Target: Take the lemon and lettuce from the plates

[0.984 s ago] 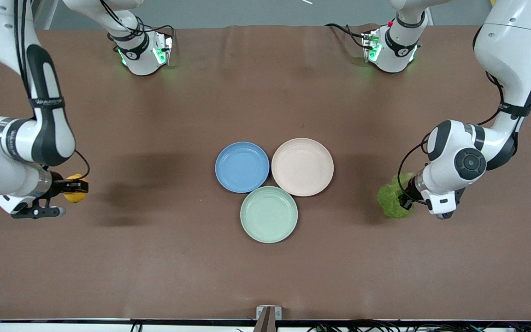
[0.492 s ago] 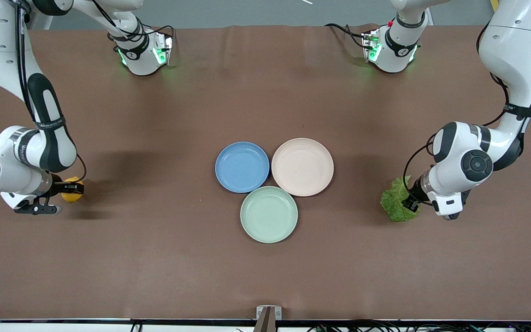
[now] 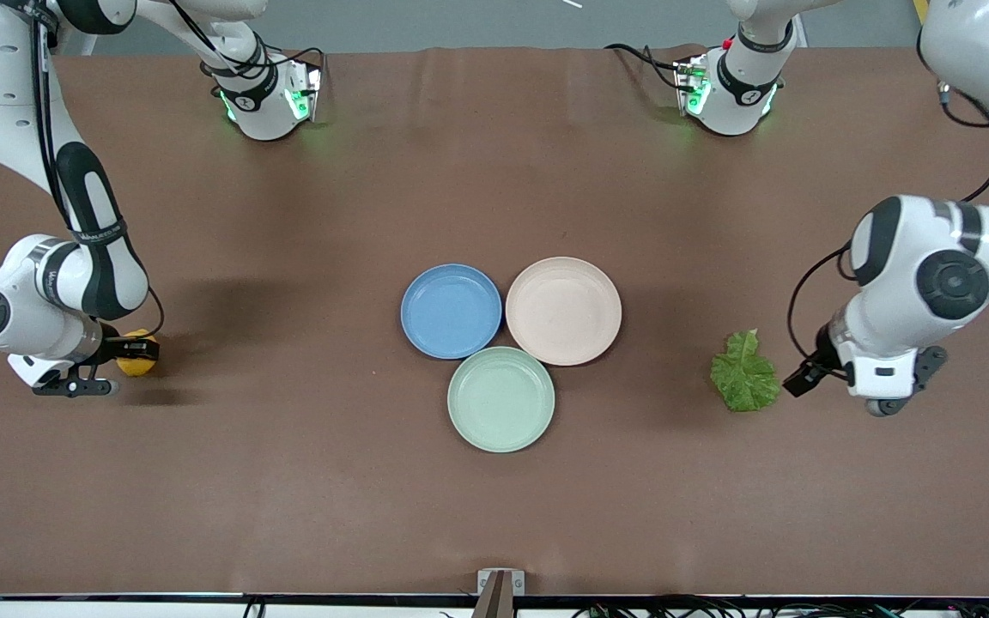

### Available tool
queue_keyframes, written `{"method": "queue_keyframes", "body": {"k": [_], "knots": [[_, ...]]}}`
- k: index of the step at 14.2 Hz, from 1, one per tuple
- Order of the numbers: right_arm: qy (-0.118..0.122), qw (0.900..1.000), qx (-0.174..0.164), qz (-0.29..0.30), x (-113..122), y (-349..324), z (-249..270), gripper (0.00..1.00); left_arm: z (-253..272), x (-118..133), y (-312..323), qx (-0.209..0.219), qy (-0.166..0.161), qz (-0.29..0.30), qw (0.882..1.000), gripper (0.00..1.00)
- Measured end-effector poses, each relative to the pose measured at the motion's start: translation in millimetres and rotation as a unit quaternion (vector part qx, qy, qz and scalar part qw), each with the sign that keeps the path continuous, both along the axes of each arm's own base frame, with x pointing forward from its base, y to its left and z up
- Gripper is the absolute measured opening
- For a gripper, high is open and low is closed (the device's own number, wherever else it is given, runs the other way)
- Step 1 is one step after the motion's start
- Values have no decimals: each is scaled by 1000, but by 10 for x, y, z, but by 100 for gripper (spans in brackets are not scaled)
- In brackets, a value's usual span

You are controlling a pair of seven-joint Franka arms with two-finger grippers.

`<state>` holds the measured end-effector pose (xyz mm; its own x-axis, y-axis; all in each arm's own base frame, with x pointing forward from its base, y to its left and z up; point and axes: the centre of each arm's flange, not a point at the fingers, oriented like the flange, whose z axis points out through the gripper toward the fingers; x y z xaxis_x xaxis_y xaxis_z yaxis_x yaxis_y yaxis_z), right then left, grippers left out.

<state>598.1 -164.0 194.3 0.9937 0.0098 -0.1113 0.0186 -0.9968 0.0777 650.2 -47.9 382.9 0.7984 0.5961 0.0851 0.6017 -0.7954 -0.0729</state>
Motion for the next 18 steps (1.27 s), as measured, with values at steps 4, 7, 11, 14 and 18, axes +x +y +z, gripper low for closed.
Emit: {"method": "queue_keyframes", "body": {"k": [4, 7, 11, 14, 18], "knots": [[25, 999, 28, 5, 89, 153, 990, 100, 867, -4, 71, 23, 25, -87, 996, 100], [15, 998, 50, 21, -63, 436, 2250, 100, 1327, -114, -57, 29, 43, -132, 990, 100], [-3, 998, 61, 26, -352, 824, 3095, 100, 1898, -398, -70, 26, 47, -217, 975, 100], [9, 998, 59, 5, -410, 1215, 3397, 100, 2206, -597, 50, 25, 51, -250, 966, 100], [-5, 998, 55, -3, -377, 1429, 3701, 100, 2371, -693, -1, 21, 43, -281, 959, 100]]}}
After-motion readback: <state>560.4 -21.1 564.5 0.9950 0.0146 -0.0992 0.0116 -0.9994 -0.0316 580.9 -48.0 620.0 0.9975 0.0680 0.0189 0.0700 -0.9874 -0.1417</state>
